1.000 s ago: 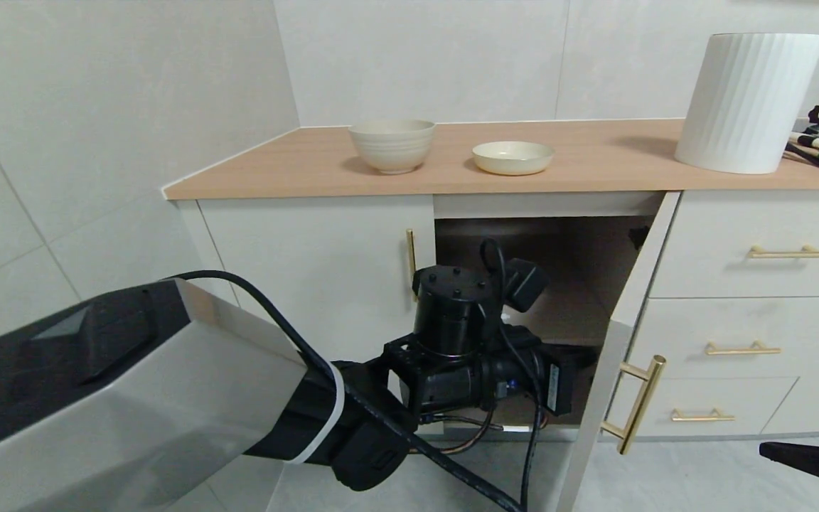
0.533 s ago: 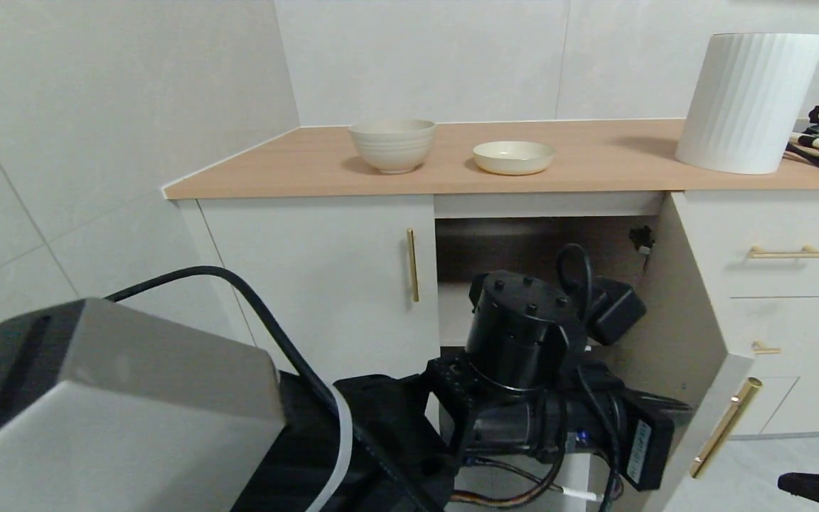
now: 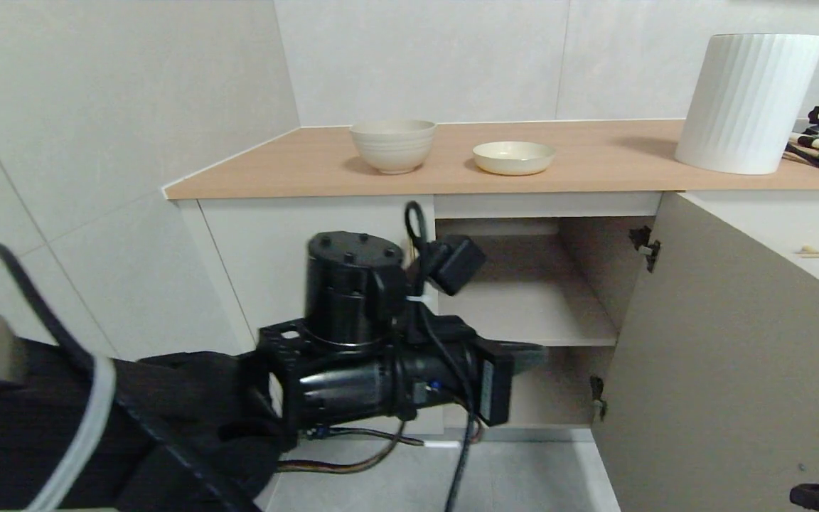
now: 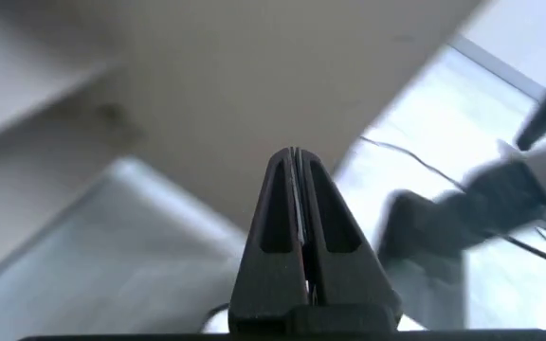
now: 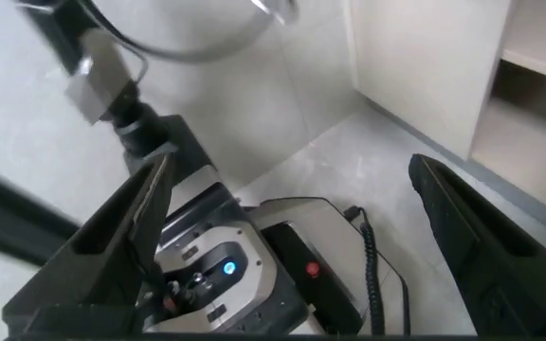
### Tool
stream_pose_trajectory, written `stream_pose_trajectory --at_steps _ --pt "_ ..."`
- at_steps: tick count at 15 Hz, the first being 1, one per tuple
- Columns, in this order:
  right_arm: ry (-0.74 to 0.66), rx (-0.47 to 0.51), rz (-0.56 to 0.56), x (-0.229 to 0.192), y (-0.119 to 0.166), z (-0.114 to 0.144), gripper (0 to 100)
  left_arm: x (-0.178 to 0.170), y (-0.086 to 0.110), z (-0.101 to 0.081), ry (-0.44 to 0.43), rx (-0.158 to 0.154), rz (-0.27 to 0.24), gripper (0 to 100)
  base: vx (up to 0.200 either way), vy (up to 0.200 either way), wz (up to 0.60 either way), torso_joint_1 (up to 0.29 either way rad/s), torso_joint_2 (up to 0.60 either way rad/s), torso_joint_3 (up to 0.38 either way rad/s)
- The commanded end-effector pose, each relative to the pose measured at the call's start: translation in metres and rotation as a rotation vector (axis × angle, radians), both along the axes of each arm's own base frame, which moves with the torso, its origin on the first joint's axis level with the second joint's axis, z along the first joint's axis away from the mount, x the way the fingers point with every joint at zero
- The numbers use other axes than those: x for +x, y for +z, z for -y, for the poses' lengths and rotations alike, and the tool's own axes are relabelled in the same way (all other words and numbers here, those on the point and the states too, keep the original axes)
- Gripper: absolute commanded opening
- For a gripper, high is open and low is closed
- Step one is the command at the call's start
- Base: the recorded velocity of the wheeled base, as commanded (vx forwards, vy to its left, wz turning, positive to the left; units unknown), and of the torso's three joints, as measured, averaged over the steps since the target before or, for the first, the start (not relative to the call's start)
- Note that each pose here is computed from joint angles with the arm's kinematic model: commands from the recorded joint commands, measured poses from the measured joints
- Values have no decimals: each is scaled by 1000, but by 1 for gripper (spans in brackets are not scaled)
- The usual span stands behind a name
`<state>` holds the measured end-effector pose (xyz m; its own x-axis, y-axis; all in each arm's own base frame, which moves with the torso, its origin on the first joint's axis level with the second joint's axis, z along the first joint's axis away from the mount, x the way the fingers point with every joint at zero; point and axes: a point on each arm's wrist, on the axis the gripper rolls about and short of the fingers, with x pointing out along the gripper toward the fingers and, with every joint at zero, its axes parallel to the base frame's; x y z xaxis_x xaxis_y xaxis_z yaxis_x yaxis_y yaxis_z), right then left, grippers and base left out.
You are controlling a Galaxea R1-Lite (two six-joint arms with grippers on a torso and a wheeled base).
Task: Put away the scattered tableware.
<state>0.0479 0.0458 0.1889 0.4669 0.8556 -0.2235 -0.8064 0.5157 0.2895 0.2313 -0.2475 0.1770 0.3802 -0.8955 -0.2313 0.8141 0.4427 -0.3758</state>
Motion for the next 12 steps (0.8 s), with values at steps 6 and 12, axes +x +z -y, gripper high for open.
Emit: stream_pose_trajectory --at_steps 6,12 --pt "-262 -121 -3 138 26 -71 100 -63 55 -176 582 73 -17 0 0 0 0 0 0 0" --pt "-417 -131 31 188 41 -84 100 -77 64 -198 678 51 12 100 0 0 0 0 0 0"
